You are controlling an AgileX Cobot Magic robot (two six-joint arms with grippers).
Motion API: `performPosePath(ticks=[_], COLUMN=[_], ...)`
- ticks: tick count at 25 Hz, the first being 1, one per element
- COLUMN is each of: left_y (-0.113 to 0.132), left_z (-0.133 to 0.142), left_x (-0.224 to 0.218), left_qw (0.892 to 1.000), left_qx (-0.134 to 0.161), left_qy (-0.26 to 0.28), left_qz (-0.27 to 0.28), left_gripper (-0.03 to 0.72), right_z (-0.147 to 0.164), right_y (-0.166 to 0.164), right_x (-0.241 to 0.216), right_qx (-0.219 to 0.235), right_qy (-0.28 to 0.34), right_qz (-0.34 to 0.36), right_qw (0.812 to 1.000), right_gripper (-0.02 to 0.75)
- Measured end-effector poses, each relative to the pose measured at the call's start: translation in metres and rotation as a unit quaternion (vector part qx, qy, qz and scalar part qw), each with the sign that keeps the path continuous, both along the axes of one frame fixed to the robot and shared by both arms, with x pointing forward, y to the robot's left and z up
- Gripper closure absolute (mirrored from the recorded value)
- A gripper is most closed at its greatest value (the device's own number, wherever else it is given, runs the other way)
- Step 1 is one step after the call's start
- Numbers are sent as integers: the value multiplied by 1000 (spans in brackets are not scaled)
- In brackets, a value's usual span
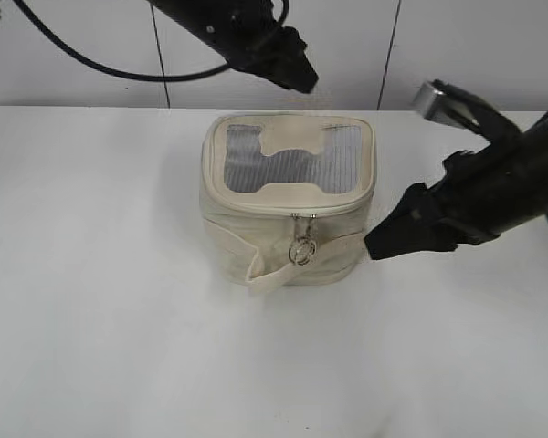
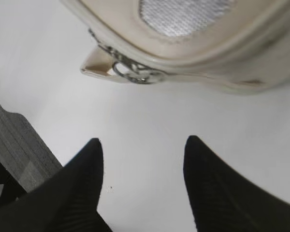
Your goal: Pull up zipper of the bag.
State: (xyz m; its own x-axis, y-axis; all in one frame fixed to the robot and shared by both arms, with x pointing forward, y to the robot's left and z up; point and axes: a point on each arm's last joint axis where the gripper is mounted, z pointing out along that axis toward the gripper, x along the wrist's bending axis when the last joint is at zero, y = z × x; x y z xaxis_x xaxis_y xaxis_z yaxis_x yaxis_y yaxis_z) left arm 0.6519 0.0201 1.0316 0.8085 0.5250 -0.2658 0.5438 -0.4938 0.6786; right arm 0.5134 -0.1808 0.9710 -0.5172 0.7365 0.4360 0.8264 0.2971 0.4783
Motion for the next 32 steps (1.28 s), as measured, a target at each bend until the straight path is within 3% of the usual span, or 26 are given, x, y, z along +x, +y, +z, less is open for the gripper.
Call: performPosePath(ticks=[4, 10, 15, 19, 23, 28, 32], left_y=[22, 63, 115, 165, 217, 266, 283], left_z=[32, 41, 66, 89, 94, 65, 36], left_x=[-15, -70, -152, -236, -320, -387, -410], left_qw=[999, 995, 989, 980, 965, 946, 937], left_qx=[23, 65, 60, 16, -34, -14, -14], left_qy=[-17, -9, -35, -63, -117, -155, -179], left_qz=[25, 76, 133, 187, 233, 284, 300], left_gripper=[419, 425, 428, 430, 441, 445, 445], right_z=[19, 48, 78, 94, 97, 87, 84], right_y=[-19, -36, -51, -67, -83, -95, -100], right_x=[-11, -41, -86, -138, -195, -244, -266], right_qx=[-16, -82, -118, -142, -152, -118, -90], right_qy=[33, 47, 29, -17, -96, -208, -286], right_qz=[-30, -50, -56, -62, -84, -129, -148], right_qw=[999, 994, 991, 988, 980, 962, 942], right_gripper=[306, 306, 306, 306, 307, 307, 307])
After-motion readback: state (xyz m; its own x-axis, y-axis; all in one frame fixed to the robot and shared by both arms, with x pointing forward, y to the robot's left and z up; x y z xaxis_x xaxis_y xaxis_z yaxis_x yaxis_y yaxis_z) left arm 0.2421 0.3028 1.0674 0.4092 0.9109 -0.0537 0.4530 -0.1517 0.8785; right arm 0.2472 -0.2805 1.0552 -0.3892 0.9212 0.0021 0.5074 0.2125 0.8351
